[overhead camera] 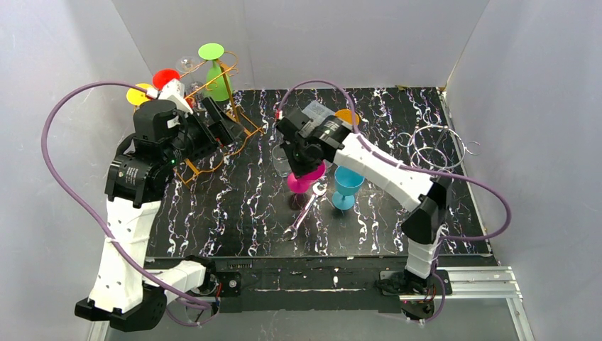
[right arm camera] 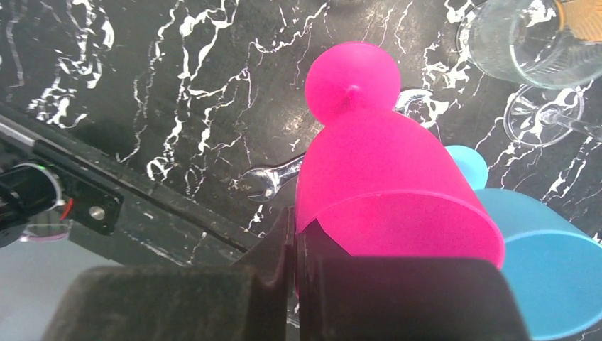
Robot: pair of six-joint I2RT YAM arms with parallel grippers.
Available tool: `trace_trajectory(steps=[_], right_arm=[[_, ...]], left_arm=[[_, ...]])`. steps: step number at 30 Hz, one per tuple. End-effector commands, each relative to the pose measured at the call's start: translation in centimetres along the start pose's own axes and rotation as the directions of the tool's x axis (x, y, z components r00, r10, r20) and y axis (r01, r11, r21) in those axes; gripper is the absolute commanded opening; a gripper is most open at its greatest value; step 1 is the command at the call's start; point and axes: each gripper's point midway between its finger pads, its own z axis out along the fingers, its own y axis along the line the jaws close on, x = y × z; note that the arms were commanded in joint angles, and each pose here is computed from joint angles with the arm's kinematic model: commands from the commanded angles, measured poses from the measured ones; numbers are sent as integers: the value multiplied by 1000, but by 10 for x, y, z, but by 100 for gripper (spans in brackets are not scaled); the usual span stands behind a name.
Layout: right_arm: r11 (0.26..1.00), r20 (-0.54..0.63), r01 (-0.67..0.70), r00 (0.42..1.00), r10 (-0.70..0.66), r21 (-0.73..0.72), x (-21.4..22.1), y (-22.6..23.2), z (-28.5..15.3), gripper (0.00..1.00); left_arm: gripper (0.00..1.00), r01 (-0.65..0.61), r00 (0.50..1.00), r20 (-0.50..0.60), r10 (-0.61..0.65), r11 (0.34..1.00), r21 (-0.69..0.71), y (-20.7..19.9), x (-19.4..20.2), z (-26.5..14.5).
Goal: Take the wine glass off the wine glass rack
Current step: Place the wine glass at the center of the board.
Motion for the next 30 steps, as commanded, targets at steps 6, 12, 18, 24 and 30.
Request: trace_trajectory(steps=[6, 12, 18, 24, 30], right_arm=[[995, -32, 77, 997, -75, 62, -6, 6, 36, 1], [992, -68, 97, 994, -91, 84, -1, 5, 53, 1], [989, -96, 112, 990, -102, 100, 4, 3, 61, 1], [987, -105, 122, 988, -112, 103, 5, 4, 63, 13], [987, -107, 127, 987, -116, 102, 5, 4, 63, 20]], left_arm=[[98, -96, 985, 130, 111, 988, -122, 18, -26, -35], [98, -111, 978, 163, 131, 986, -127, 17, -33, -46], [98, -119, 977, 162, 141, 983, -138, 19, -34, -45], [98, -118, 978, 154, 140, 983, -141, 20, -33, -42], [98, -116, 980, 147, 138, 982, -149, 22, -31, -40]])
